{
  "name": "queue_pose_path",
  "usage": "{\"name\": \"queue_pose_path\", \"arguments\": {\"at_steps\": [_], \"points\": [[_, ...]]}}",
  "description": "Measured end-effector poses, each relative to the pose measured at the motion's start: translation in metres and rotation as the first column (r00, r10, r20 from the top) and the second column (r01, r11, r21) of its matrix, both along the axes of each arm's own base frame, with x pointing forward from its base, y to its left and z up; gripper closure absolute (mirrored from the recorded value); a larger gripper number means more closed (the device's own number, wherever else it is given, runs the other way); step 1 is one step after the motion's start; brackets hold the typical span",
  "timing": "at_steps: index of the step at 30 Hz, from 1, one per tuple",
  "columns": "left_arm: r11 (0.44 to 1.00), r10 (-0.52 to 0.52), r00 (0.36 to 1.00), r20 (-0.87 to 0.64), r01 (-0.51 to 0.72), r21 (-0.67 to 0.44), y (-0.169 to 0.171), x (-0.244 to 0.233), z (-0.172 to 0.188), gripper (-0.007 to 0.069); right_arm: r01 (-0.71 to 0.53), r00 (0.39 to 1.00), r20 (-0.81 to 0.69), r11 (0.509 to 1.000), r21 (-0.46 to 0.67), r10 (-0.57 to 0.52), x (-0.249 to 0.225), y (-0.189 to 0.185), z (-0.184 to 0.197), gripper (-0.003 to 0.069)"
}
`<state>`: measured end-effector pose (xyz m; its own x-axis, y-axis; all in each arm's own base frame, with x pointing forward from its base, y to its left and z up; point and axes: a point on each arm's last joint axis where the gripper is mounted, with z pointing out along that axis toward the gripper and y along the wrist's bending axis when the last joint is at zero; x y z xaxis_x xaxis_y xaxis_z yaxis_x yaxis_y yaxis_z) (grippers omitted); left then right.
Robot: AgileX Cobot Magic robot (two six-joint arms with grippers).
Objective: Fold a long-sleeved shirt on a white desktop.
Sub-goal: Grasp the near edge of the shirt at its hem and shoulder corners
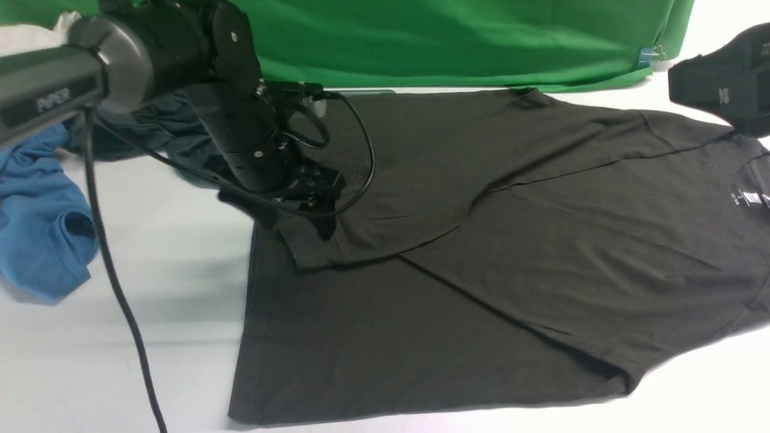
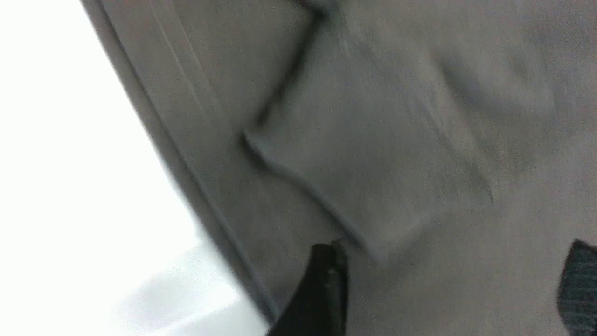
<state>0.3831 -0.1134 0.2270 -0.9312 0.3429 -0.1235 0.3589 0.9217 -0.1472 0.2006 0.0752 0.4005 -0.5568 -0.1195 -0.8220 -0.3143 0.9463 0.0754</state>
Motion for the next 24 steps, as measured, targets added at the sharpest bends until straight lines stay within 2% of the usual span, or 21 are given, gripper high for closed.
{"name": "queue_pose_path", "arguments": {"at_steps": [4, 8, 10, 15, 20, 24], "points": [[1.0, -0.007, 1.0, 0.008, 0.007, -0.007, 0.003, -0.013, 0.019, -0.0065, 0.001, 1.0, 0.017, 1.0, 0.004, -0.001, 0.001, 0.0, 0.001, 0.0185], [0.999, 0.025, 0.999, -0.032, -0.026, -0.042, 0.009, -0.051, 0.028, -0.0067, 0.001, 1.0, 0.018, 1.0, 0.004, -0.001, 0.001, 0.0, 0.001, 0.0185], [0.996, 0.076, 0.992, -0.102, -0.079, -0.029, 0.017, -0.084, 0.02, -0.0066, 0.001, 1.0, 0.018, 1.0, 0.004, -0.001, 0.001, 0.0, 0.001, 0.0185], [0.967, 0.247, 0.962, -0.115, -0.252, -0.032, 0.032, -0.142, -0.007, -0.0061, 0.001, 1.0, 0.017, 1.0, 0.004, -0.001, 0.003, 0.001, 0.0, 0.0185], [0.922, 0.363, 0.925, -0.112, -0.374, -0.098, 0.034, -0.164, -0.032, -0.0044, 0.001, 1.0, 0.012, 1.0, 0.002, -0.001, 0.007, 0.002, -0.002, 0.0185], [0.906, 0.397, 0.898, -0.191, -0.416, -0.073, 0.033, -0.169, -0.053, -0.0022, 0.001, 1.0, 0.003, 1.0, -0.002, -0.001, 0.01, 0.003, -0.004, 0.0185]]}}
